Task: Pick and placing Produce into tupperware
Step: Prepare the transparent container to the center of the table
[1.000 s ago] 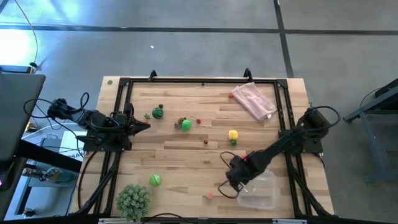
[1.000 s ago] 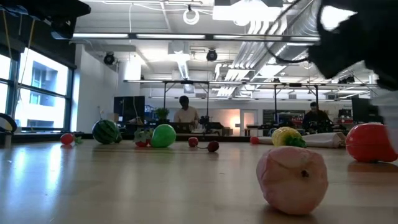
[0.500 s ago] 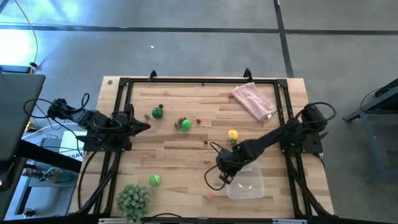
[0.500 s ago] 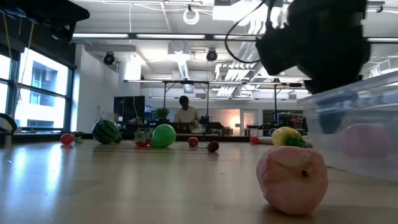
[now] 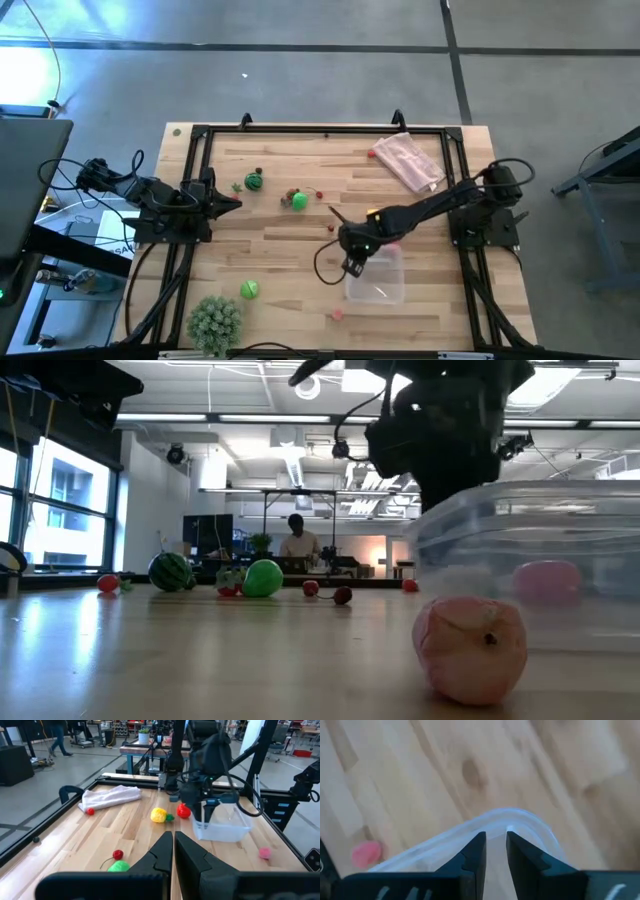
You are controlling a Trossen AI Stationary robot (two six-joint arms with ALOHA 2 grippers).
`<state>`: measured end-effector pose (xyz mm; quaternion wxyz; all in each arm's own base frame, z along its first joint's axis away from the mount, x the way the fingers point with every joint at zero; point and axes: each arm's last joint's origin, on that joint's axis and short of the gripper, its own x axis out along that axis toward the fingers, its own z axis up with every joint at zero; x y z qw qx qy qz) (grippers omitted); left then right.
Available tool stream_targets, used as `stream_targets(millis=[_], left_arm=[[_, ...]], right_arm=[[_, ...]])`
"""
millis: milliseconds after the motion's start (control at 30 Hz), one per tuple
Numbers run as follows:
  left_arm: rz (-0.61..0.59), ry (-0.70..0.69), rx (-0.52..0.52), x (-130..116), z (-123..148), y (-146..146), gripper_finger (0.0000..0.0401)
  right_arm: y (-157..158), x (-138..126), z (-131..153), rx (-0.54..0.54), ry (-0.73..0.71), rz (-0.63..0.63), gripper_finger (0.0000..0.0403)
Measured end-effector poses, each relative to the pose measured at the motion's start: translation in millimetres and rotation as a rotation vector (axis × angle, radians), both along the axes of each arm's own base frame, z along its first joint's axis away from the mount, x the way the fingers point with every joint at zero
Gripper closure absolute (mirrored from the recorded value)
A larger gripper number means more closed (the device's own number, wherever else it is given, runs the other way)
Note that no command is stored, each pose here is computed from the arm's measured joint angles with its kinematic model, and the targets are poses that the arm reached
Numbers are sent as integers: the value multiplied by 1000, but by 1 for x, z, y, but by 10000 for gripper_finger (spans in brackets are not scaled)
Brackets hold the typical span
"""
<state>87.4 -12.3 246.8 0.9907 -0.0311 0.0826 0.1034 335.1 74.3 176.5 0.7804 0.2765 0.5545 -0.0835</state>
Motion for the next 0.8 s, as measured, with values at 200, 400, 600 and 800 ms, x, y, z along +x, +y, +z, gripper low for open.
stream_targets(millis=[200,400,600,800], left_arm=[[0,0,0,0,0,0,394],[0,0,0,0,0,0,394],[0,0,0,0,0,0,393],[0,-1,0,0,0,0,393]], right_arm=[[-29,7,1,-59,-40,-27,336],[-54,11,2,-91,-64,-31,336],[-76,16,4,-110,-118,-54,336],[-99,19,6,-146,-171,-57,336]])
